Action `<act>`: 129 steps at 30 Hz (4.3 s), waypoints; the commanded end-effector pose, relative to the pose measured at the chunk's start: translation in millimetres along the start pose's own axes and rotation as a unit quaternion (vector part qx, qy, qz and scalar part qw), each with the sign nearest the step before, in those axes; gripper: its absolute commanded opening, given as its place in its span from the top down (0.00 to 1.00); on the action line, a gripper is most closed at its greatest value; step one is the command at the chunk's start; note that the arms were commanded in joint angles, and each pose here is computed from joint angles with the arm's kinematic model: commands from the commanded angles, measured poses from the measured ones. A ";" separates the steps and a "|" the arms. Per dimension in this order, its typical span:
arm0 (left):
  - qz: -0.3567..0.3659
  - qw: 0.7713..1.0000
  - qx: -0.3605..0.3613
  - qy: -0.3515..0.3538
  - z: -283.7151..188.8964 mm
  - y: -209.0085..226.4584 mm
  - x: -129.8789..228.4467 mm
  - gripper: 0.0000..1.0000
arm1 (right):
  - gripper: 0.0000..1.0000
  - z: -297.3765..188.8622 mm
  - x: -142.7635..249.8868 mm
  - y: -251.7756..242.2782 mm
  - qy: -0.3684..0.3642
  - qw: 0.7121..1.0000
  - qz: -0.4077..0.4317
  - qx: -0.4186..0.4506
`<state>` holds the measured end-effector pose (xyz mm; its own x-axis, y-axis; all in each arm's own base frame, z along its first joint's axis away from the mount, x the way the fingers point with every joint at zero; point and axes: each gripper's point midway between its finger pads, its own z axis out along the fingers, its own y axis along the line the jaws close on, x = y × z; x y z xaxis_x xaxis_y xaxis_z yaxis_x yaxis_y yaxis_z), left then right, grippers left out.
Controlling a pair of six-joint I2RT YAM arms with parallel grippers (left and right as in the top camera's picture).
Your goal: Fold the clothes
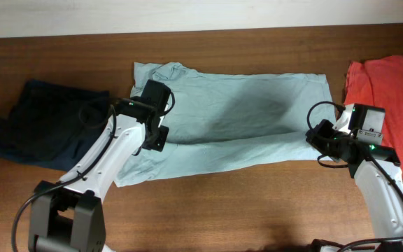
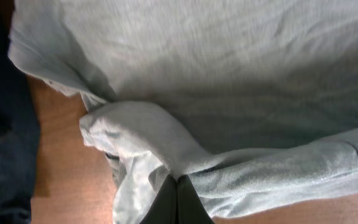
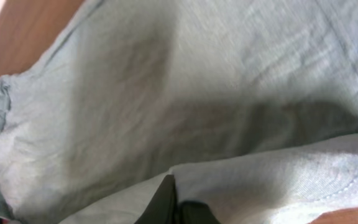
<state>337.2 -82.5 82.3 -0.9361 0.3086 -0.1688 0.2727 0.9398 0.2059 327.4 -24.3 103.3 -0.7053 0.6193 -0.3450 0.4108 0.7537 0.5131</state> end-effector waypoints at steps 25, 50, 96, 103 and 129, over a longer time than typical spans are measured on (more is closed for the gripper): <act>-0.005 0.997 -0.045 -0.057 -9.4 17.6 -26.8 0.96 | 0.96 52.7 22.9 -22.9 0.075 0.996 -0.009 0.042; -0.002 0.998 -0.037 -0.043 -8.5 14.5 -20.4 0.80 | 0.92 60.6 -66.2 -41.2 -0.061 0.995 -0.042 0.067; 0.158 0.977 -0.027 -0.143 34.2 -8.0 -84.6 1.00 | 0.57 27.7 8.7 1.5 0.108 0.993 -0.001 -0.039; 0.180 0.977 -0.026 -0.115 62.5 -13.5 -78.6 0.95 | 0.57 27.9 8.0 1.7 0.107 0.994 -0.002 -0.040; 0.103 0.993 -0.058 0.013 61.3 10.9 -21.8 0.38 | 0.57 27.1 12.0 0.3 0.115 0.993 0.003 -0.036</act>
<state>371.2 -72.4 22.9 -0.8599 0.5050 -0.0741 0.4545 0.8236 0.3392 329.7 -10.6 68.0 -0.8211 0.5554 -0.1318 0.4009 0.7255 0.5594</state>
